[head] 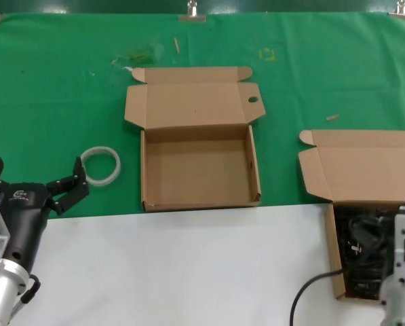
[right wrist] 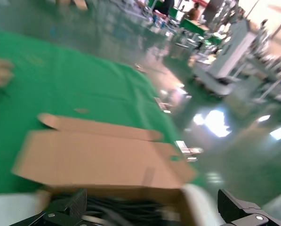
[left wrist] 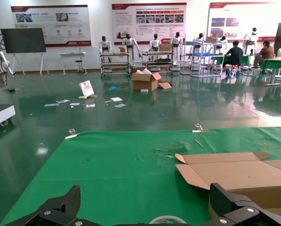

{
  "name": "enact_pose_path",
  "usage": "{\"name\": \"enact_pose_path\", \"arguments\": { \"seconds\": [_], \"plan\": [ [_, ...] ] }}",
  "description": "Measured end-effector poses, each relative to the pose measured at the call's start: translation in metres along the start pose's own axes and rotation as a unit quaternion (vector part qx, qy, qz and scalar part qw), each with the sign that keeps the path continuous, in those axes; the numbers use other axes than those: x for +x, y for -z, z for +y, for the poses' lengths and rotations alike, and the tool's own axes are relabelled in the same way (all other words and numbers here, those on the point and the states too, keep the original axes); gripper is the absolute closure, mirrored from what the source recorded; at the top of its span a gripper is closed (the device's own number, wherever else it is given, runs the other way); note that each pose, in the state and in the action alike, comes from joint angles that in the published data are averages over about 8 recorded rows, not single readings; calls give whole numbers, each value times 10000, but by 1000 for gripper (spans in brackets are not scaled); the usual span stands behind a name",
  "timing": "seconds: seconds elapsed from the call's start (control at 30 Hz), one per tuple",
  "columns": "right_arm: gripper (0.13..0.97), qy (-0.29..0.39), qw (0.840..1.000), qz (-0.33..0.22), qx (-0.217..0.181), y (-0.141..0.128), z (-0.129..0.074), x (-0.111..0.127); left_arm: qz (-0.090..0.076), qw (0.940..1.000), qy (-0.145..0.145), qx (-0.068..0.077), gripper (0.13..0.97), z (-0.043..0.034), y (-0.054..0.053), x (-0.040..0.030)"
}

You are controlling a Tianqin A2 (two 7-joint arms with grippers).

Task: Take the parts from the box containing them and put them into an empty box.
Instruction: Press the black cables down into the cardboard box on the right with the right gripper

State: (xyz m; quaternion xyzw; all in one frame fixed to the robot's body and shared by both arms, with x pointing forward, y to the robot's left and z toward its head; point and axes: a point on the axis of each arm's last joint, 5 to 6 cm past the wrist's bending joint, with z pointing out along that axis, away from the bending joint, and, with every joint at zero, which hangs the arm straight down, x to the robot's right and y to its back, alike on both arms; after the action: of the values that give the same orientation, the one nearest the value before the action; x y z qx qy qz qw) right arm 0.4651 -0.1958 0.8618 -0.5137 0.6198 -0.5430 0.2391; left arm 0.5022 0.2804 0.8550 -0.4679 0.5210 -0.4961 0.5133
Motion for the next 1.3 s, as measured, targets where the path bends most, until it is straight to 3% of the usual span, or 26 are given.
{"name": "enact_pose_path", "arguments": {
  "seconds": [0.3,0.67,0.93,1.3],
  "plan": [
    [130,1548,9838,620,-663,-174,-243,125,0,10000,0,0,132,0,0,0],
    [130,3007,9428,-20,-1441,-528,-335,194,0,10000,-1,0,132,0,0,0],
    [130,3518,9228,-493,-1489,-722,-372,321,0,10000,0,0,132,0,0,0],
    [130,3701,9156,-745,-1386,-915,-321,379,0,10000,0,0,132,0,0,0]
  ]
}}
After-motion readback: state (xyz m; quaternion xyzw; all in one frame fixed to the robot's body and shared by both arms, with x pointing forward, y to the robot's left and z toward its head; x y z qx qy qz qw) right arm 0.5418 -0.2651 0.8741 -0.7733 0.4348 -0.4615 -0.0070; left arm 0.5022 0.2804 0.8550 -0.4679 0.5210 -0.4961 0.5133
